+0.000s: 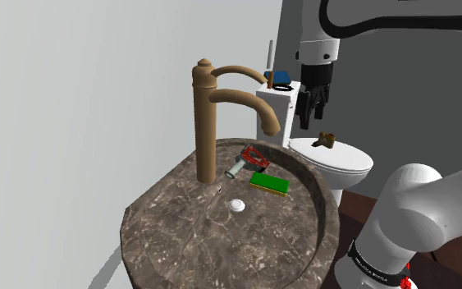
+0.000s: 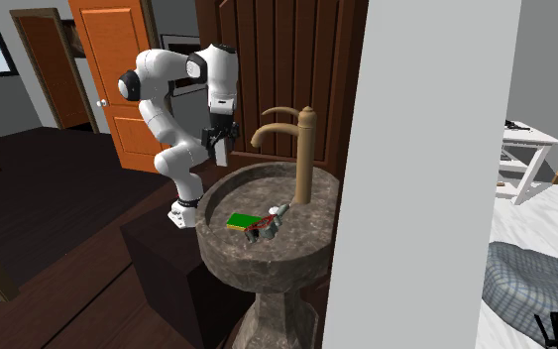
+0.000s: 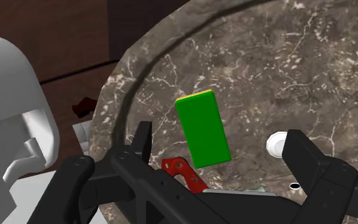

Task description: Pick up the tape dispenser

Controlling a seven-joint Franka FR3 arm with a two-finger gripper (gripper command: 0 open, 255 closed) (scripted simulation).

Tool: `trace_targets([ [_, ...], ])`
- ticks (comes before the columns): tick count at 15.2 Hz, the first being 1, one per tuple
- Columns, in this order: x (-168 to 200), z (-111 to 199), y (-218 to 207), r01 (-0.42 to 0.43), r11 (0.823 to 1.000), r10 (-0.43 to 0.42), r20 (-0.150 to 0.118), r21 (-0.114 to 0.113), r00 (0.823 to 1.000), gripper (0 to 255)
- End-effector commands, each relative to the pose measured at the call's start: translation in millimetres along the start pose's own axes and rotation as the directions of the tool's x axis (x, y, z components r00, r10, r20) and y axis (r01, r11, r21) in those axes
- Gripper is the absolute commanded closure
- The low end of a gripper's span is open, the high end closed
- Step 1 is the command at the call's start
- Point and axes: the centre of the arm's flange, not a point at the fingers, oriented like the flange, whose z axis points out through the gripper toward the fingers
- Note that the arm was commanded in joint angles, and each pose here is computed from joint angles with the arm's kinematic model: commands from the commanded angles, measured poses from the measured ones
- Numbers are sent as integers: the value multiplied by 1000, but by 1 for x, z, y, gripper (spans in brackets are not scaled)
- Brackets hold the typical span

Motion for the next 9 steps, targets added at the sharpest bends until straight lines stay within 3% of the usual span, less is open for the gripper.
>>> trace_targets([
  [1,0,0,0,0,1000,0,0,0,1000,0],
  [9,87,51,7,-28,1000,28,-34,6,999,0],
])
